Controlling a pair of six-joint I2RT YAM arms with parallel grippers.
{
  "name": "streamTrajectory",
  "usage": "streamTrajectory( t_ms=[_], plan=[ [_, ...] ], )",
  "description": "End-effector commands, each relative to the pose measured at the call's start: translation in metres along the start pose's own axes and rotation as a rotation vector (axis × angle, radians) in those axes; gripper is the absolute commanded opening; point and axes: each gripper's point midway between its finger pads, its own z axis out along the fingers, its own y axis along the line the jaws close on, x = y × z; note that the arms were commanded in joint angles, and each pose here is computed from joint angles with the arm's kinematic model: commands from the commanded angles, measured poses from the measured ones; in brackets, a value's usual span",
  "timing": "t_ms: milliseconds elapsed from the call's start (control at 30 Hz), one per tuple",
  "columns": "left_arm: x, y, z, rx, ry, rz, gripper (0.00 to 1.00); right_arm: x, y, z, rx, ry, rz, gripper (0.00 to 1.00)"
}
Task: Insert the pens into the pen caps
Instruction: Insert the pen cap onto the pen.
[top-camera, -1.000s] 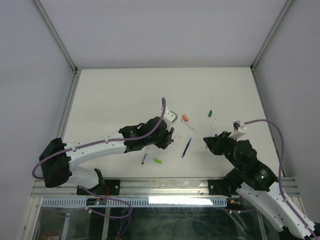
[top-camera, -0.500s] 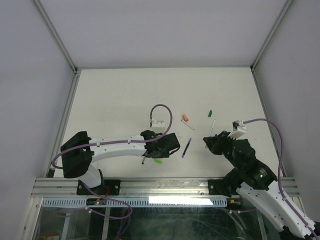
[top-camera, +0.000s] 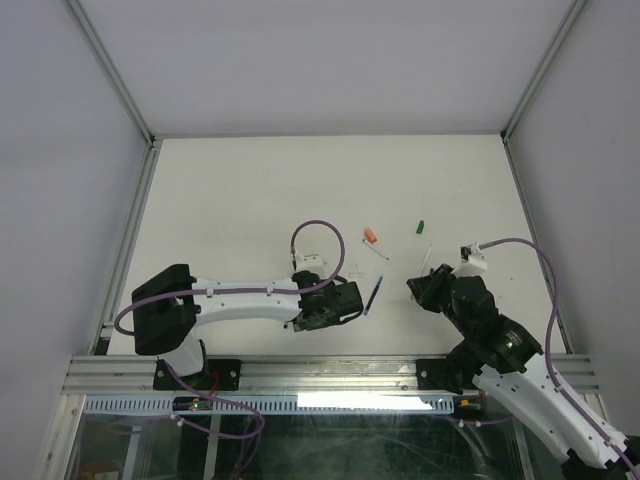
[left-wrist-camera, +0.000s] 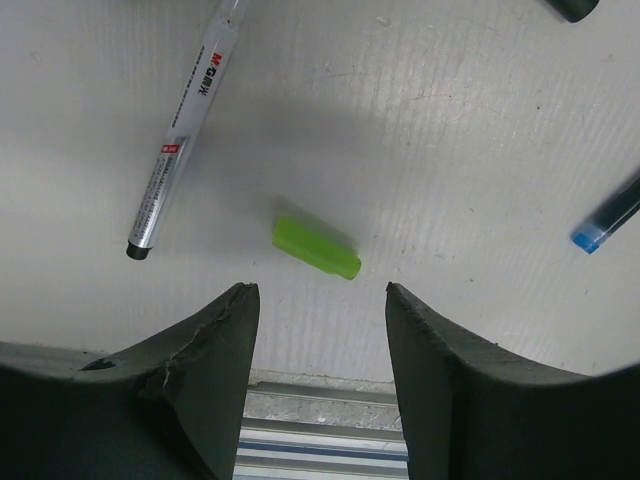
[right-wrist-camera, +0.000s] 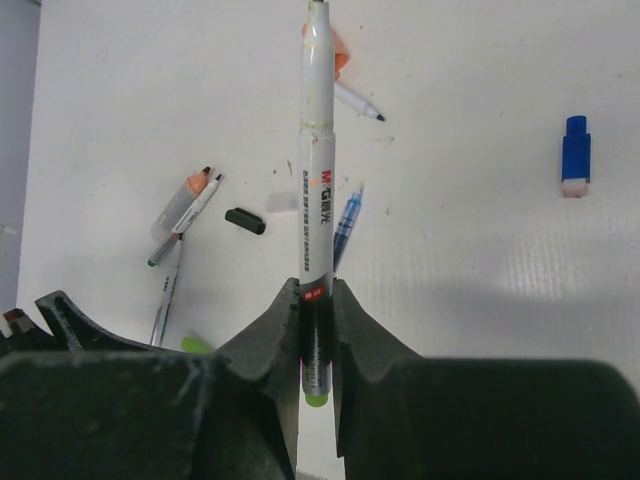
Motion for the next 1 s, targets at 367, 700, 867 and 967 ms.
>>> streamTrajectory(
  t_ms=[367,700,867,967],
  plan=[
    [0.015,0.000,0.015,-0.006,0.019,-0.161,0.50,-0.011,0.008,0.012,-0.032,-0.069,-0.026,0.00],
    [0.005,-0.014,0.021,0.011,-0.027,-0.155,0.50,-0.007,0.009,0.012,-0.043,-0.056,-0.017,0.00],
    [0.008,-0.006,0.030,-0.023,-0.006,-0.167,0.51,-0.008,0.009,0.011,-0.041,-0.055,-0.016,0.00],
    [0.006,-0.002,0.035,-0.028,0.001,-0.182,0.50,-0.007,0.008,0.011,-0.040,-0.050,-0.014,0.00]
  ],
)
